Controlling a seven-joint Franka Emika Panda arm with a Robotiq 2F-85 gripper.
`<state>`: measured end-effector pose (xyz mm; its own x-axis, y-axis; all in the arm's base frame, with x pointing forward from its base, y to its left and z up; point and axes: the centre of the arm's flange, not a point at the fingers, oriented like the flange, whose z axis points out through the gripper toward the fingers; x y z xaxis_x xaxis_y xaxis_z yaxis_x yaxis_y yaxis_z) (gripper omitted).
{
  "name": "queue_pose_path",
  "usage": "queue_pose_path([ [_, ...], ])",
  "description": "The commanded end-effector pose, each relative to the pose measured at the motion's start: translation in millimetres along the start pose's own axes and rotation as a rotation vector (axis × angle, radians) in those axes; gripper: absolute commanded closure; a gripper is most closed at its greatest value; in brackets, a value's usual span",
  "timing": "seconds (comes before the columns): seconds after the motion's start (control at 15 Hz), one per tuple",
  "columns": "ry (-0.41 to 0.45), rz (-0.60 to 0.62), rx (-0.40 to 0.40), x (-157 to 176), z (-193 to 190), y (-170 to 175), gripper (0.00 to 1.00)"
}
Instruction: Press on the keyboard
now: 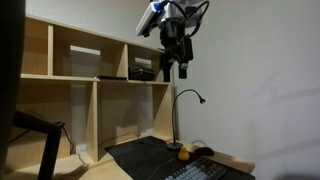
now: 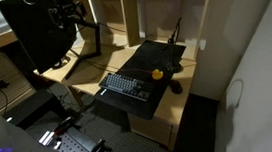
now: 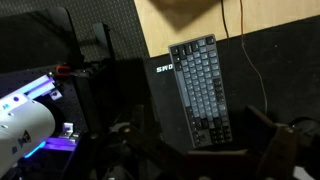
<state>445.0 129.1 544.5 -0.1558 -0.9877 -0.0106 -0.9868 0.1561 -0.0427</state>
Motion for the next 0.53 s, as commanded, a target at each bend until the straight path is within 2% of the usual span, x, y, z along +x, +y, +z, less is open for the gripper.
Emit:
queue_pose_path([
  [0.0,-0.041,0.196,-0.033,35.3,10.2,-22.0,0.0],
  [0.2,-0.065,0.352,-0.084,75.4,22.3,-27.2,0.0],
  [0.27,-0.031,0.271,-0.046,58.8,13.4,-23.0,0.0],
  [0.47,-0.035,0.287,-0.053,67.5,15.8,-26.1,0.0],
])
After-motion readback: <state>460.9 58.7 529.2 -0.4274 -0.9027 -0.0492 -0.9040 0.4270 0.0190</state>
